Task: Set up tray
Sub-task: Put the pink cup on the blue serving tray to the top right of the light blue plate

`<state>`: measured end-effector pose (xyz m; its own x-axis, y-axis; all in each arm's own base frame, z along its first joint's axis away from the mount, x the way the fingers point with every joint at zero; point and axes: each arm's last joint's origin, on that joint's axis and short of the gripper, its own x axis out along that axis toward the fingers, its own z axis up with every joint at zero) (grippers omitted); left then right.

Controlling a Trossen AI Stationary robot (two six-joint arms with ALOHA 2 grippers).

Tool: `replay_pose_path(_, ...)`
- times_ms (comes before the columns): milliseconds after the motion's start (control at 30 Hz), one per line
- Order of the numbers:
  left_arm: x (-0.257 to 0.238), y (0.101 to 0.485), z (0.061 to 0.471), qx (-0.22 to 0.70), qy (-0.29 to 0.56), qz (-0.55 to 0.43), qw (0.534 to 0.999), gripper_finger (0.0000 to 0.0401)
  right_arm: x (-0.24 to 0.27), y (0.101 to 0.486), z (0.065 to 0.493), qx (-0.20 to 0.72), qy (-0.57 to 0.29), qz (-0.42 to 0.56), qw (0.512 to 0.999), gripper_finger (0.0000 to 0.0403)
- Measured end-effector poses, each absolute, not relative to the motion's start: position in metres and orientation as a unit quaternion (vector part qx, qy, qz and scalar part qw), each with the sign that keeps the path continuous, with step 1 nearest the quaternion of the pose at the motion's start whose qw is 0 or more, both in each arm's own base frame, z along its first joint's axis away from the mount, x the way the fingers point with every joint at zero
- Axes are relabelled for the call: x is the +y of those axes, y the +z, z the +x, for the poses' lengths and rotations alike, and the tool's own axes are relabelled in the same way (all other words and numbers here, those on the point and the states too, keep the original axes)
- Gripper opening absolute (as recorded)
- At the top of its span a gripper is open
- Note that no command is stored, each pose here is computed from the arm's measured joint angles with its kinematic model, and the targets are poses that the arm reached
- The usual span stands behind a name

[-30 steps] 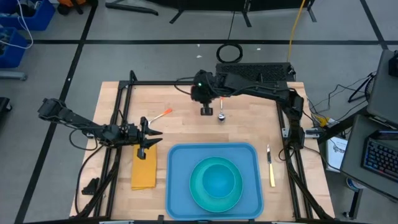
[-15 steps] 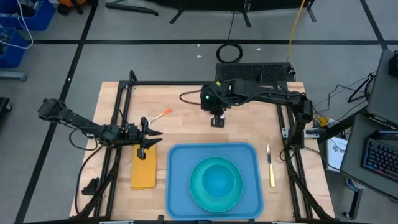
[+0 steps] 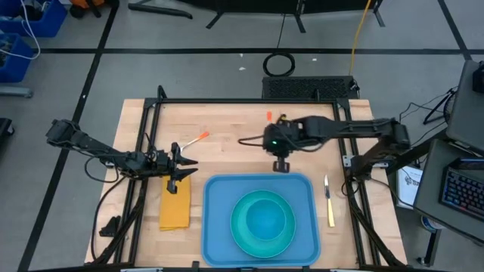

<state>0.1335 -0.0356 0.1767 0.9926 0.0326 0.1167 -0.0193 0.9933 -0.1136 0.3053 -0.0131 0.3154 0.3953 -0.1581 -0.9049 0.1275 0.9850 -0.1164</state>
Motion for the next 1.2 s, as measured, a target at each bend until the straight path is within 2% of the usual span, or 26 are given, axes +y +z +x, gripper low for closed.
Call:
replay_pose_path(267, -0.036, 0.177, 0.133, -0.059, 0.013, -0.063, 0.996, 0.012, 0.01, 0.295, 0.264, 0.541, -0.098, 0.023, 0.835, 0.0)
replay_pose_path(1200, -0.036, 0.174, 0.134, -0.049, 0.012, -0.093, 0.994, 0.012, 0.081, 0.258, 0.222, 0.567, -0.073, 0.064, 0.818, 0.0)
